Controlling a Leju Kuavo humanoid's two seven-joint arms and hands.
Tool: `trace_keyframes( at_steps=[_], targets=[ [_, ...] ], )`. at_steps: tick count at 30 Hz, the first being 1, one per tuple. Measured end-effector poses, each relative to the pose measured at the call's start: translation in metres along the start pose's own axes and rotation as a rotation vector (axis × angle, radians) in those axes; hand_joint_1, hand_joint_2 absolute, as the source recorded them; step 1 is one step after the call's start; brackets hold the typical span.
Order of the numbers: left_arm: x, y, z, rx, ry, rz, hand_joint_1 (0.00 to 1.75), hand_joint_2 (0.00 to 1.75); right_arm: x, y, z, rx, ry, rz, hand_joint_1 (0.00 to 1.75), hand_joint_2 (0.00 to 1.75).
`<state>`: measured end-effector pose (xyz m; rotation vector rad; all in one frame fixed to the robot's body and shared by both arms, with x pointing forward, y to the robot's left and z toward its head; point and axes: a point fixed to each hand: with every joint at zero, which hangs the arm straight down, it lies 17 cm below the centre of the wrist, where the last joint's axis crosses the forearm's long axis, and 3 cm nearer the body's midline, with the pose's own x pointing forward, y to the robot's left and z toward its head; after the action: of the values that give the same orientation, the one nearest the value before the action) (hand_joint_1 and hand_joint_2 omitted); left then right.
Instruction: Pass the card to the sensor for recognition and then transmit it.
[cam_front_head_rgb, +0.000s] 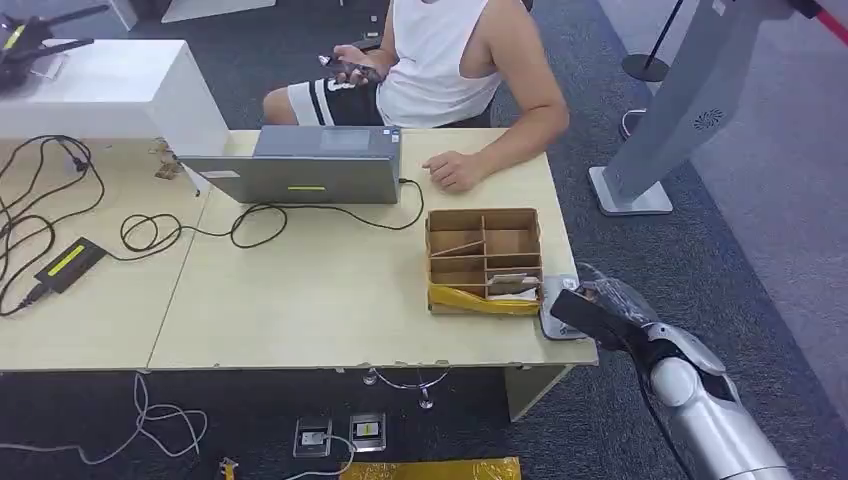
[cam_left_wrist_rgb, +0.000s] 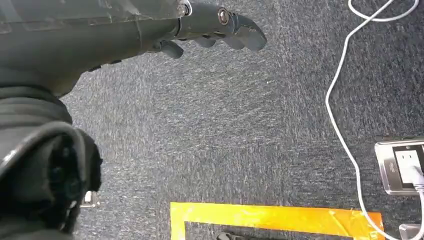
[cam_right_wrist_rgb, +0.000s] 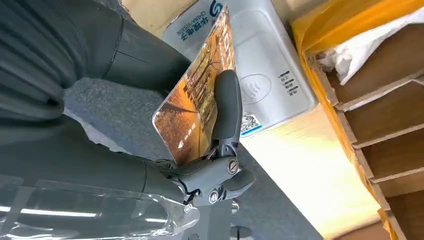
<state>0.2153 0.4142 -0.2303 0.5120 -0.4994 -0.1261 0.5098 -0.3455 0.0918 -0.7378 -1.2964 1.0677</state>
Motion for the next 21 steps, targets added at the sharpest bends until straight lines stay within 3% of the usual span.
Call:
trace_keyframes(
  at_steps=[21],
  targets=[
    [0.002,-0.001,0.000,0.001,-0.005,-0.005,0.00,0.00,-0.021,0.009,-0.004,-0.011,0.037,-0.004,1.75,1.75]
  ],
)
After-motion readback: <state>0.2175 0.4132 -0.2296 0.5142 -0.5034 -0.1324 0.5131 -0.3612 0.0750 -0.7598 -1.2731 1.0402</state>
